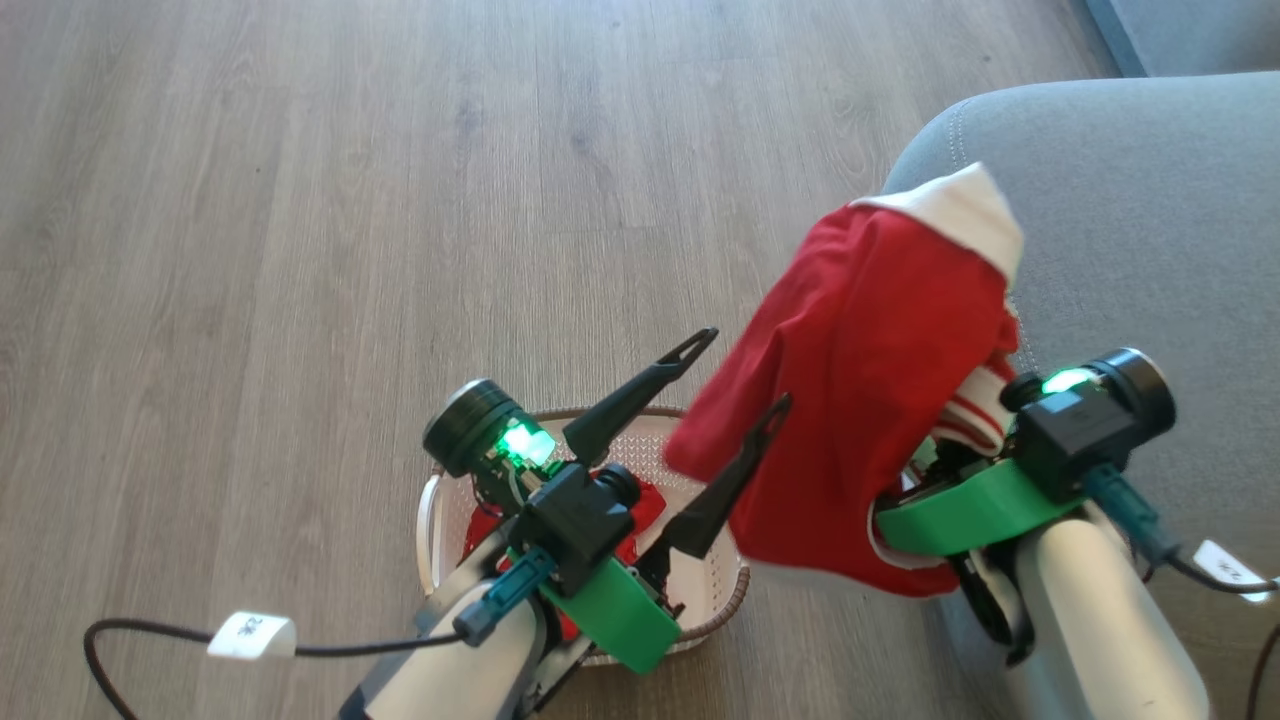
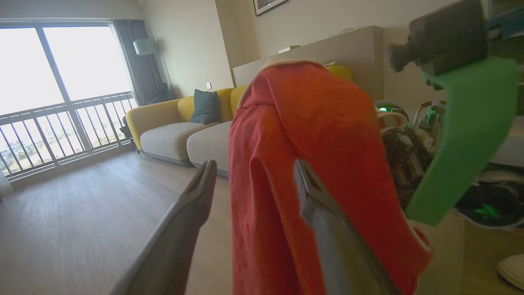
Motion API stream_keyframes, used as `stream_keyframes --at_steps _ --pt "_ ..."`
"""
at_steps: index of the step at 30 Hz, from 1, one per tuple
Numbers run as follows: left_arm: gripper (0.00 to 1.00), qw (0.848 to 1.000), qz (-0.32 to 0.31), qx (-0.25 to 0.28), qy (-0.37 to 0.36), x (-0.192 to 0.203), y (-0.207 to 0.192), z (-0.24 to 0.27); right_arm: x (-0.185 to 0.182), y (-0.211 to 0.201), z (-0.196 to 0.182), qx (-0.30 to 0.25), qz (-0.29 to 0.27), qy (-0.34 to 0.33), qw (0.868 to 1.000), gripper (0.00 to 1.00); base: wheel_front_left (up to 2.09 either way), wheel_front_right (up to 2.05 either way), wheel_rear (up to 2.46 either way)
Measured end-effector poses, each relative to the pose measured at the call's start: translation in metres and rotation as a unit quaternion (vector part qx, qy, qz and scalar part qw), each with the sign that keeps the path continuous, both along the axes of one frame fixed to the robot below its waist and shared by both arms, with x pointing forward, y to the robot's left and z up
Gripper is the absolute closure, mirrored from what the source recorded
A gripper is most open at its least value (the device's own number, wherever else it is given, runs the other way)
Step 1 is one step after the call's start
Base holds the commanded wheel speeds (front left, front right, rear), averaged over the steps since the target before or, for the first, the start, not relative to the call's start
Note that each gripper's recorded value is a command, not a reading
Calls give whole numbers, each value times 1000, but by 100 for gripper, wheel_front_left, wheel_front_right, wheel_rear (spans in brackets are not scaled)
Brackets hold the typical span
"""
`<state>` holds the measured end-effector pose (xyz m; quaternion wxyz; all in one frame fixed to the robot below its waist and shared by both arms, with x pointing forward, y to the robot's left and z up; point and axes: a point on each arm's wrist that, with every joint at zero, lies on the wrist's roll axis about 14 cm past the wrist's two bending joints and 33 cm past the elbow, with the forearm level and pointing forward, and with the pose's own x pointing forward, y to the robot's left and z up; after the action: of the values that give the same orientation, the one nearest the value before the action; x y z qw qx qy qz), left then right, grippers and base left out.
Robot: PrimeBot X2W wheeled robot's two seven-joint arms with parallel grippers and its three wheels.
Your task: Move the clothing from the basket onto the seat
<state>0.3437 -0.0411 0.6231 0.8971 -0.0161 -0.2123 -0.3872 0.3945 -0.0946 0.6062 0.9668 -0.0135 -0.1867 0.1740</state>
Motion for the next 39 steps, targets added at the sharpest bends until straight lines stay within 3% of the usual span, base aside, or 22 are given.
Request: stream_keyframes --at_steps 8,13,23,39 --pt "0 1000 20 14 18 8 10 -15 3 -24 12 42 -33 -10 999 100 0 0 0" --pt "0 996 42 47 61 8 20 -52 4 -46 21 62 -61 -20 996 100 0 0 0" --pt "0 988 83 67 108 11 40 -87 2 -64 33 69 -87 -40 993 100 0 0 0" --pt "0 981 67 83 162 -8 36 -123 0 -81 36 72 -111 -46 990 100 0 0 0"
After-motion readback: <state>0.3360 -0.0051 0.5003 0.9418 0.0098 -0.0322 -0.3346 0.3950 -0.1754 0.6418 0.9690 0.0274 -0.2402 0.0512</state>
